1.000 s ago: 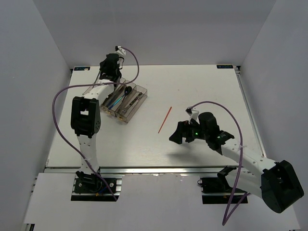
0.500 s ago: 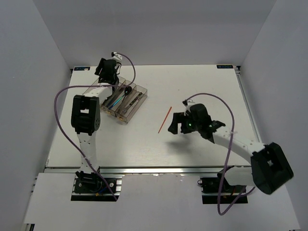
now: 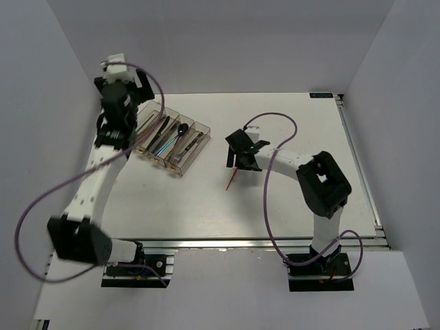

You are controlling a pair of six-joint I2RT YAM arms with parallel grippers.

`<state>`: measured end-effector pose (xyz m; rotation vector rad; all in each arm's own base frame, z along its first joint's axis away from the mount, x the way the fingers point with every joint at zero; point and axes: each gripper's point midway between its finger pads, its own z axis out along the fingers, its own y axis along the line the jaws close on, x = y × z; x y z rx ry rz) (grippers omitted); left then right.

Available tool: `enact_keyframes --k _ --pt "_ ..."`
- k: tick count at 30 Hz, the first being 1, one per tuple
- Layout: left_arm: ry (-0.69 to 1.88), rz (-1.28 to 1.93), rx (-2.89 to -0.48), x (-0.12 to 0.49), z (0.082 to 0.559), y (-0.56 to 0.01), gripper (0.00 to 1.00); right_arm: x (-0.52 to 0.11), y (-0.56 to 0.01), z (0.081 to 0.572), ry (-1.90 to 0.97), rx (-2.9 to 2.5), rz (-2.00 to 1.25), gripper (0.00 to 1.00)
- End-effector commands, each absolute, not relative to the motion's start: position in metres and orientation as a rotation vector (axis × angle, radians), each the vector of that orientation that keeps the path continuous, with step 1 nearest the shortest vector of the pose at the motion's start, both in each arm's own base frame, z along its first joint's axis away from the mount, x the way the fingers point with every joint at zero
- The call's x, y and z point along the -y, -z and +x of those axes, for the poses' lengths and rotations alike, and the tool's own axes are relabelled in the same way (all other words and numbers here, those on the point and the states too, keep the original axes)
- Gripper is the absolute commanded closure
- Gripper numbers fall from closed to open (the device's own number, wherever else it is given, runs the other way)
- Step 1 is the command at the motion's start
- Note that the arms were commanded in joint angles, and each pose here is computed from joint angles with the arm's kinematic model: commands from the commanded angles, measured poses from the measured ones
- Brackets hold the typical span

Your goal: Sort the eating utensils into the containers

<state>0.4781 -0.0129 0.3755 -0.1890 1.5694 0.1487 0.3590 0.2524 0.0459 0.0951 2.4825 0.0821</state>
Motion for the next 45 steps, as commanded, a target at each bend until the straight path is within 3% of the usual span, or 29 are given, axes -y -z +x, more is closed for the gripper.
enact_keyframes --k 1,2,3,7,9,13,16,17,19,20,25,28,31,34,39,45 --pt "0.197 -0.157 -1.618 0.056 0.42 -0.361 0.02 -0.258 -0.058 0.362 0.074 -2.442 0.174 0.11" --pt "0.242 -0.153 -1.564 0.056 0.393 -0.378 0.02 -0.259 -0.058 0.364 0.102 -2.431 0.19 0.11" --pt "0.256 -0.132 -1.625 0.059 0.381 -0.346 0.02 -0.263 -0.052 0.365 0.14 -2.449 0.176 0.11" --pt "0.197 -0.114 -1.671 0.047 0.342 -0.312 0.02 -0.258 -0.029 0.363 0.252 -2.502 0.174 0.16" --pt "0.172 -0.128 -1.66 0.041 0.333 -0.308 0.02 -0.264 -0.015 0.357 0.196 -2.552 0.142 0.3" --pt "0.237 -0.097 -1.662 0.052 0.33 -0.304 0.02 -0.277 0.023 0.34 -0.087 -2.673 0.133 0.41" --pt "0.273 -0.079 -1.671 0.059 0.332 -0.302 0.02 -0.271 0.044 0.329 -0.072 -2.725 0.093 0.64" --pt "0.301 -0.073 -1.679 0.064 0.332 -0.299 0.02 -0.27 0.047 0.326 -0.056 -2.748 0.078 0.78" --pt "0.334 -0.102 -1.693 0.067 0.334 -0.293 0.02 -0.263 0.054 0.322 -0.002 -2.767 0.064 0.97" --pt "0.362 -0.11 -1.702 0.07 0.334 -0.29 0.02 -0.262 0.053 0.321 0.002 -2.763 0.055 1.0" --pt "0.692 -0.147 -1.824 0.118 0.337 -0.264 0.02 -0.277 -0.003 0.326 -0.152 -2.586 -0.069 1.0" --pt "1.029 -0.149 -1.824 0.159 0.33 -0.259 0.02 -0.304 -0.06 0.317 -0.477 -2.421 -0.172 1.0" --pt "1.21 -0.114 -1.72 0.18 0.319 -0.265 0.02 -0.333 -0.114 0.296 -0.825 -2.25 -0.307 1.0" --pt "1.279 -0.075 -1.705 0.197 0.313 -0.267 0.02 -0.354 -0.145 0.267 -1.082 -2.165 -0.446 1.0" --pt "1.431 -0.017 -1.638 0.224 0.295 -0.277 0.02 -0.365 -0.175 0.252 -1.248 -2.07 -0.473 1.0" --pt "1.36 -0.045 -1.744 0.234 0.299 -0.248 0.05 -0.377 -0.217 0.241 -1.392 -1.929 -0.493 1.0"
